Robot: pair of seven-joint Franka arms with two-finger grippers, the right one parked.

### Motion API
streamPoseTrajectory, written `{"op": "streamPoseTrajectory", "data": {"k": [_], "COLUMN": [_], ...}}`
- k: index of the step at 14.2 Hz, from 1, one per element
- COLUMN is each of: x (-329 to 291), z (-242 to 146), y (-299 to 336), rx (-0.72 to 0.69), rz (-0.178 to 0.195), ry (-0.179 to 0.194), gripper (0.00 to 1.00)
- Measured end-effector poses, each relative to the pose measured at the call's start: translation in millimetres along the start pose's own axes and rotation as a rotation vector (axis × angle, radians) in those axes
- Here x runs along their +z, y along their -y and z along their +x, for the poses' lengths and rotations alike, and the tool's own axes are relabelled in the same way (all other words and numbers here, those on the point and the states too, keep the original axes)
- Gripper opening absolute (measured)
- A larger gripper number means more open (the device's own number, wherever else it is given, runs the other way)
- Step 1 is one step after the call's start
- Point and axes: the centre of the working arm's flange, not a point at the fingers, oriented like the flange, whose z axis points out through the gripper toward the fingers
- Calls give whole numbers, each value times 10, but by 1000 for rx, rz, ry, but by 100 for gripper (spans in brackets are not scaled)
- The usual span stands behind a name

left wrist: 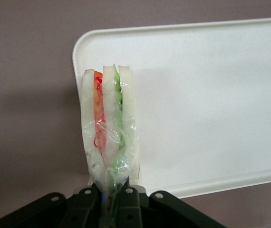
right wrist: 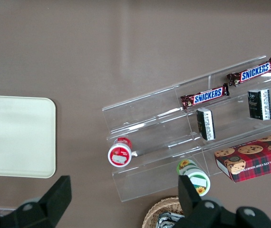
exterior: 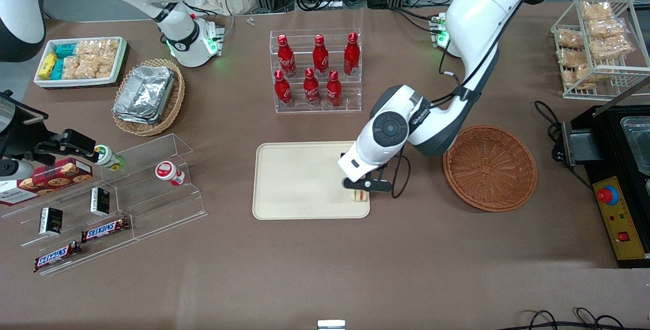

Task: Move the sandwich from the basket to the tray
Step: 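Lower the sandwich onto the cream tray and open the left gripper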

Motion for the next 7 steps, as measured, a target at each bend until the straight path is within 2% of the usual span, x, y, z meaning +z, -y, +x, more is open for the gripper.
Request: {"op": "streamPoseTrajectory", "data": {"k": [4,6,7], "x": [252,346,371], "z": [-72,-48,-34], "y": [-98,-76,-66], "rx": [27,23,20], "rz": [19,16,14], "ry": [24,24,22], "gripper": [15,15,19]}}
